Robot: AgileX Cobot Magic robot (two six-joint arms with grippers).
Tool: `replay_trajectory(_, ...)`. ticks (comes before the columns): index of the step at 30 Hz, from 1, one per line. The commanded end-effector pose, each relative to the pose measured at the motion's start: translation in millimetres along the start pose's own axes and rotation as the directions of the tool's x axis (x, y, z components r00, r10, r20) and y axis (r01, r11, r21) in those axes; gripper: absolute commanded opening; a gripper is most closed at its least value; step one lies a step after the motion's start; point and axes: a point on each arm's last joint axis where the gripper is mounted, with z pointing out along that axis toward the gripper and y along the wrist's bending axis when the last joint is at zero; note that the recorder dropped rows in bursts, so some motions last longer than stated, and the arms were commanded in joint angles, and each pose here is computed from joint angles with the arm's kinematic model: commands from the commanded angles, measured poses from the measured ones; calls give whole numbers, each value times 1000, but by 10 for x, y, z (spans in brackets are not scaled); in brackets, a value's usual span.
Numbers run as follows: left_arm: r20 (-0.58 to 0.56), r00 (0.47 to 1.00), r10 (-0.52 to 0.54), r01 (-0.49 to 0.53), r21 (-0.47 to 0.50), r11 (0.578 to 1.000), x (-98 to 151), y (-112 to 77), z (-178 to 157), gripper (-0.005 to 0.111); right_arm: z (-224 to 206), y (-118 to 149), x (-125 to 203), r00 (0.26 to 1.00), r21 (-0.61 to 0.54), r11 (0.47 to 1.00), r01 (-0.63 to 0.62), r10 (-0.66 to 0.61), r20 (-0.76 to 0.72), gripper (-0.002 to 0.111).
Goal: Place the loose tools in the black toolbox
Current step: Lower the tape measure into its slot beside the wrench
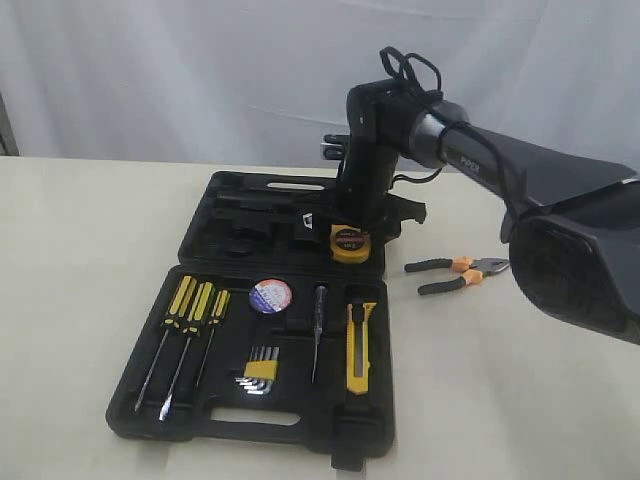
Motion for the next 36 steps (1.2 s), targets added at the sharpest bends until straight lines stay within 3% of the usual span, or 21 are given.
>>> replay_trajectory(1, 7, 1000, -11, 11, 7, 1000, 0, -5, 2, 0, 45, -23, 57, 998, 24, 1000, 1, 0, -58, 10)
replay_trajectory(7, 7, 1000, -11, 11, 7, 1000, 0, -5, 2, 0, 45, -11, 62, 998, 11, 1000, -9, 9, -64, 57)
replay_trajectory(10, 7, 1000, -11, 11, 7, 1000, 0, -5, 2, 0, 45, -11, 62, 998, 12, 1000, -14, 15, -64, 67)
replay_trajectory(23, 7, 1000, -11, 11, 7, 1000, 0, -5, 2, 0, 3, -8, 54, 998, 9, 1000, -21, 22, -56, 68)
replay_trajectory(36, 7, 1000, -11, 11, 7, 1000, 0, -5, 2, 0, -432, 3, -16, 1000, -17, 1000, -12, 12, 25, 68)
